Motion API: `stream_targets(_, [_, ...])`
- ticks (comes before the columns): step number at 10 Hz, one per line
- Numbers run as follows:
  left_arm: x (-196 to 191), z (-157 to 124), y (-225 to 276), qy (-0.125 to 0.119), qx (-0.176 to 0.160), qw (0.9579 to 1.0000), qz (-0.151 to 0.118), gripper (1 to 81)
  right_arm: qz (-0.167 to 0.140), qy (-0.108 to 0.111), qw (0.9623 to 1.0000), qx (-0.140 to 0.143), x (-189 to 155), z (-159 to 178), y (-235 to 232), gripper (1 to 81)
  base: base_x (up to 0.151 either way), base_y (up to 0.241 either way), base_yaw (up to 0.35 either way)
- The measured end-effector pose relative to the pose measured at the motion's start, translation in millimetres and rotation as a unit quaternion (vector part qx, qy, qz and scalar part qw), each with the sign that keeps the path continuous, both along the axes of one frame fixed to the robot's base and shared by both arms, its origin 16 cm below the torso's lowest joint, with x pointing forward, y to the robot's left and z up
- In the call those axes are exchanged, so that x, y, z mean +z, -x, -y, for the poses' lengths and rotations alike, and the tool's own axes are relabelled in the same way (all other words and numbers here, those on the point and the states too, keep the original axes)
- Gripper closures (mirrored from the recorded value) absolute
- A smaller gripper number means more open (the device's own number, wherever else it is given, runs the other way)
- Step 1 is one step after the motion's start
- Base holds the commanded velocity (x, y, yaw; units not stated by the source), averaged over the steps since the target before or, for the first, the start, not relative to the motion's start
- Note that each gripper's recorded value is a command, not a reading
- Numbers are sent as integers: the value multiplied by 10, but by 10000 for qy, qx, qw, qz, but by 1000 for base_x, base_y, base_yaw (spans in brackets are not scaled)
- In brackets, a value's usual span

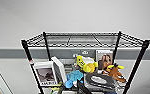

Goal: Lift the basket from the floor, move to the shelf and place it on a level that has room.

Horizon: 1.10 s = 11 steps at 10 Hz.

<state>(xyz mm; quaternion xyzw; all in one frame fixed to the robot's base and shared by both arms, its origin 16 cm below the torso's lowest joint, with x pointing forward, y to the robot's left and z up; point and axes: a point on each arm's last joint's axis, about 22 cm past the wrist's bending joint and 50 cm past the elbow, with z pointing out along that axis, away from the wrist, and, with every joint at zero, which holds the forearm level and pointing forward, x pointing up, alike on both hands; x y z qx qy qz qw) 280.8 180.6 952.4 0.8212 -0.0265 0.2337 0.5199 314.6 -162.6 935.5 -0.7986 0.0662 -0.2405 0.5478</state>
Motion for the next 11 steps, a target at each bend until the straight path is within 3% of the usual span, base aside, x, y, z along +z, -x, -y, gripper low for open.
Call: stream_targets(11, [1275,-52,-7,105,-211,9967,772,811,832,-295,9951,437,1286,-84,-62,811,0,0,0])
